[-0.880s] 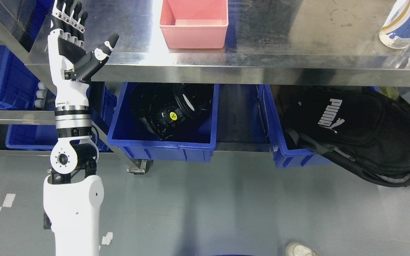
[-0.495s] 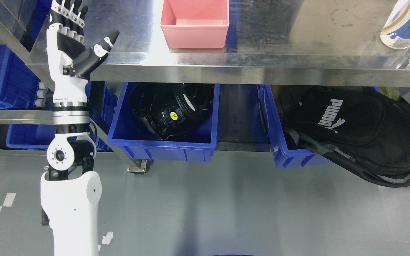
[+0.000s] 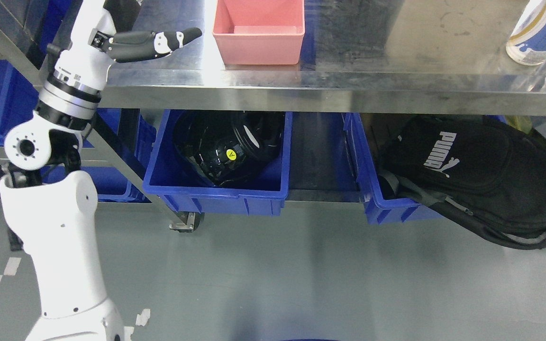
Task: Place storage box into left shelf container
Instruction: 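Reach the left hand up toward the pink box on the table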
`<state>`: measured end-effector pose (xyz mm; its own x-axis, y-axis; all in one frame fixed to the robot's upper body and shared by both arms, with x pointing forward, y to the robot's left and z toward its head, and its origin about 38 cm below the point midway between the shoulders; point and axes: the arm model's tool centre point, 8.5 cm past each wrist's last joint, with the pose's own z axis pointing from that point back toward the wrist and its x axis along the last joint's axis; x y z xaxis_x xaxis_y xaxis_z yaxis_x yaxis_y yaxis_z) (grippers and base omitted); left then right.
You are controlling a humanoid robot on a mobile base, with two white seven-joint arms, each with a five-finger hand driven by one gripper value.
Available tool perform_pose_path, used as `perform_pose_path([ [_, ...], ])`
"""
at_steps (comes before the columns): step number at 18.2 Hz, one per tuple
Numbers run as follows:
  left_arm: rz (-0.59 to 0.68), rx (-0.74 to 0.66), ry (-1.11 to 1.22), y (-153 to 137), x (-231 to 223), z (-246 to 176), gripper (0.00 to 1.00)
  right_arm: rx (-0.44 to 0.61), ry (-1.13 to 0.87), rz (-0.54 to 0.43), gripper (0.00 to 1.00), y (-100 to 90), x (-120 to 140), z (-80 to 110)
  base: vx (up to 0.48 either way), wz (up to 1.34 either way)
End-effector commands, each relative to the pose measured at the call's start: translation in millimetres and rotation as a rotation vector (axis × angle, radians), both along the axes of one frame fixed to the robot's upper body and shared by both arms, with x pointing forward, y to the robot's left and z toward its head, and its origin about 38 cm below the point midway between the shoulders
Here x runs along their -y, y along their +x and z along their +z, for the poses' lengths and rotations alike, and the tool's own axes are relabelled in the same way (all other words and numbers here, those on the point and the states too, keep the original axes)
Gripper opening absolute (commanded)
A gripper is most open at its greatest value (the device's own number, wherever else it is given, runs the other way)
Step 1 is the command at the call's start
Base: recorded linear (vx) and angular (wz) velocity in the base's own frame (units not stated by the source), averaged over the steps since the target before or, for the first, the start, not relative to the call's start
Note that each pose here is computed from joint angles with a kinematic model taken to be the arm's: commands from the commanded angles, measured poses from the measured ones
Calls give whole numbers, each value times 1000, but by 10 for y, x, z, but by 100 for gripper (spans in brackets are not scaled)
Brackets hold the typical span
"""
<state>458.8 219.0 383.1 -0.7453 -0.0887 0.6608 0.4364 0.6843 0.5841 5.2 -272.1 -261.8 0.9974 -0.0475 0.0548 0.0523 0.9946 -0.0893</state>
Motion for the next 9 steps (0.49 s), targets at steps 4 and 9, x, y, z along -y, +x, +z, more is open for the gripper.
perform_pose_path([
  [4, 69, -103, 627, 554, 204, 63, 98, 23, -19, -20, 100, 88, 117, 10, 0, 0],
  [9, 46, -205, 739, 764, 509, -53, 97, 24, -17, -19, 100, 90, 116, 10, 0, 0],
])
